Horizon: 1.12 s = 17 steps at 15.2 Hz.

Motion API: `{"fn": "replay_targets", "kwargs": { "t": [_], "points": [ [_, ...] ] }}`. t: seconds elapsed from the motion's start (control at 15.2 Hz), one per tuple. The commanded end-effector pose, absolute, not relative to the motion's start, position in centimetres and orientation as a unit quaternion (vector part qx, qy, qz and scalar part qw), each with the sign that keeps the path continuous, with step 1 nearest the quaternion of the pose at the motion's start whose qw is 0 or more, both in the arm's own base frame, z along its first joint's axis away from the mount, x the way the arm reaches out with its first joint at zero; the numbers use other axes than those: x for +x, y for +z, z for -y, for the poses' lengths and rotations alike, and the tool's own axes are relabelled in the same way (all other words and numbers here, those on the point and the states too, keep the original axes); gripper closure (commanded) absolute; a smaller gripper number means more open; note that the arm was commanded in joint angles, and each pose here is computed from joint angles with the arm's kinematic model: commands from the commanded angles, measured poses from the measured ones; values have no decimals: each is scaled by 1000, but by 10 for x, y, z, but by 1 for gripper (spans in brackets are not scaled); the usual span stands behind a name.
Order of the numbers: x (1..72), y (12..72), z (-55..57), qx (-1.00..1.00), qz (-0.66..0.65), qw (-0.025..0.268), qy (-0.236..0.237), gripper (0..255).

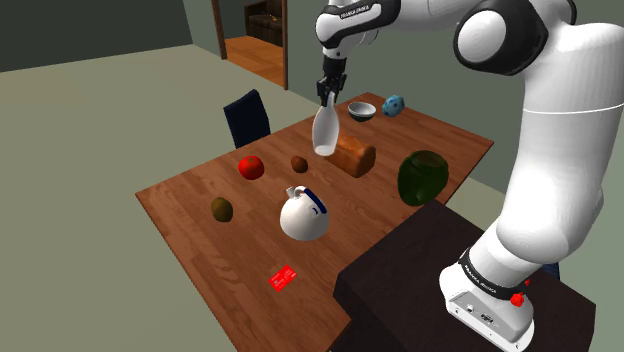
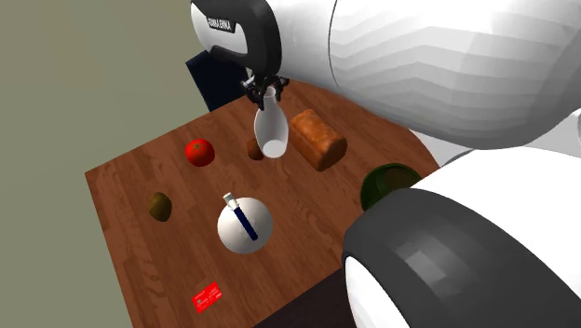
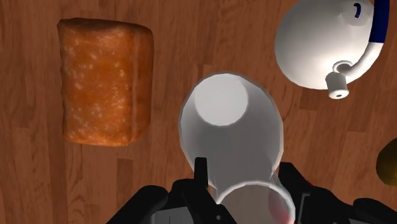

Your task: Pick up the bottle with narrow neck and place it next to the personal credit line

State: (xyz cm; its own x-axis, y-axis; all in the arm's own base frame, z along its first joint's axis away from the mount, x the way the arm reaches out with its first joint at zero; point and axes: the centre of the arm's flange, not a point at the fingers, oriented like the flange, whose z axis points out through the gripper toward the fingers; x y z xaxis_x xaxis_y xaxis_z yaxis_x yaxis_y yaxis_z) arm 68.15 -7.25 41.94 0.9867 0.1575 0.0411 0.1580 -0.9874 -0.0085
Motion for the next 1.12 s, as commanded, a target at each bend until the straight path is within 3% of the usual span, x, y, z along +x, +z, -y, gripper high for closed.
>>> {"fn": "replay_targets", "kwargs": {
  "t": [0.0,1.06],
  "points": [
    [681,429,73,-997,79,6,-20,255],
    [681,514,73,-997,79,6,-20,255]
  ]
}}
